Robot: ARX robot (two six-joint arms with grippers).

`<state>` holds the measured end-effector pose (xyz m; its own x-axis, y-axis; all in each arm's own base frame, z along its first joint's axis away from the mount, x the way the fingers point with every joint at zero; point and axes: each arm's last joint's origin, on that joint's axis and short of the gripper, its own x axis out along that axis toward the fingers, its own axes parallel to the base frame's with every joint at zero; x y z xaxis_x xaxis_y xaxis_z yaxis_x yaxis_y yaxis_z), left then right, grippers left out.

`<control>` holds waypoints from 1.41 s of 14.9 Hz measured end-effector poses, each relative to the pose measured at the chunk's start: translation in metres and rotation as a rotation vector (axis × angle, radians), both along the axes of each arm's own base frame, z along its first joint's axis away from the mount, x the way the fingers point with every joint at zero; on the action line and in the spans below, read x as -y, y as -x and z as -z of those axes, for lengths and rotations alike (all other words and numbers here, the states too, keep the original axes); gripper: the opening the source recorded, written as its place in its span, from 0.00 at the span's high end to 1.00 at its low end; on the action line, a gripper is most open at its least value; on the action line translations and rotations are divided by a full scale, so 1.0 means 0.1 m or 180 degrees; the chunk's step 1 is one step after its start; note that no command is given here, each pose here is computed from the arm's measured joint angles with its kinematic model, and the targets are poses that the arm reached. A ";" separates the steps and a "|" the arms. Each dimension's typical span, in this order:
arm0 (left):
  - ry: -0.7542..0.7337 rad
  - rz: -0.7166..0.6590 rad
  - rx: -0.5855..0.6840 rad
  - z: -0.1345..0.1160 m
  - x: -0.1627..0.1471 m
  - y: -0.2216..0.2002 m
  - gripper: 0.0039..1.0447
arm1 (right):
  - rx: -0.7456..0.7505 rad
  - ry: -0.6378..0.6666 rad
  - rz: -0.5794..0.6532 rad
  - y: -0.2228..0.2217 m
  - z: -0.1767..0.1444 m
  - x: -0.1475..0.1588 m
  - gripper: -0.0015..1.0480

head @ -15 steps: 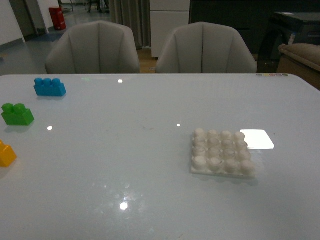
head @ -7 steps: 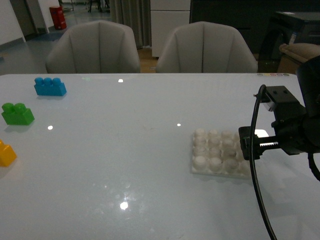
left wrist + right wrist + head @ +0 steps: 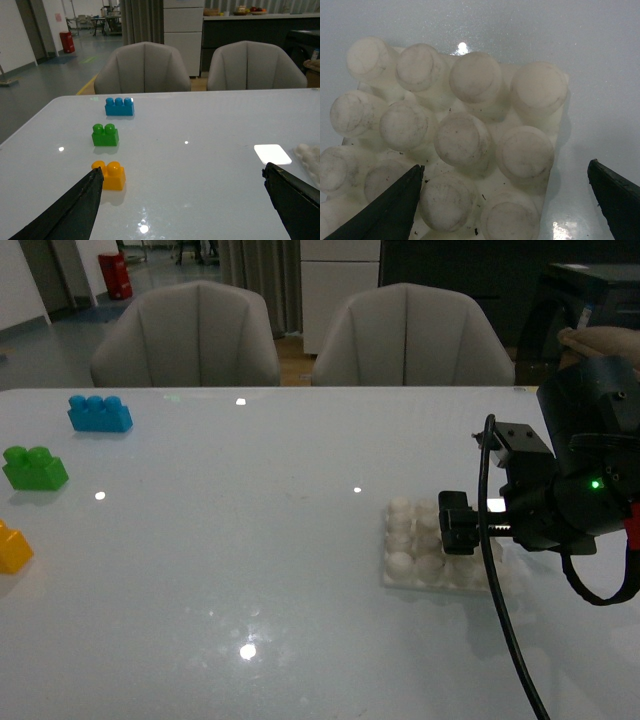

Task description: Insert yellow block into base center

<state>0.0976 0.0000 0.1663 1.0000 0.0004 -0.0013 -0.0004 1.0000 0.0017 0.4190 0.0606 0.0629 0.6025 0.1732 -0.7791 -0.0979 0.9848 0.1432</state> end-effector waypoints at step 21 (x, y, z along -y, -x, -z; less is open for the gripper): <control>0.0000 0.0000 0.0000 0.00 0.00 0.00 0.06 | 0.0020 -0.0360 -0.0789 -0.05 0.04 -1.27 0.06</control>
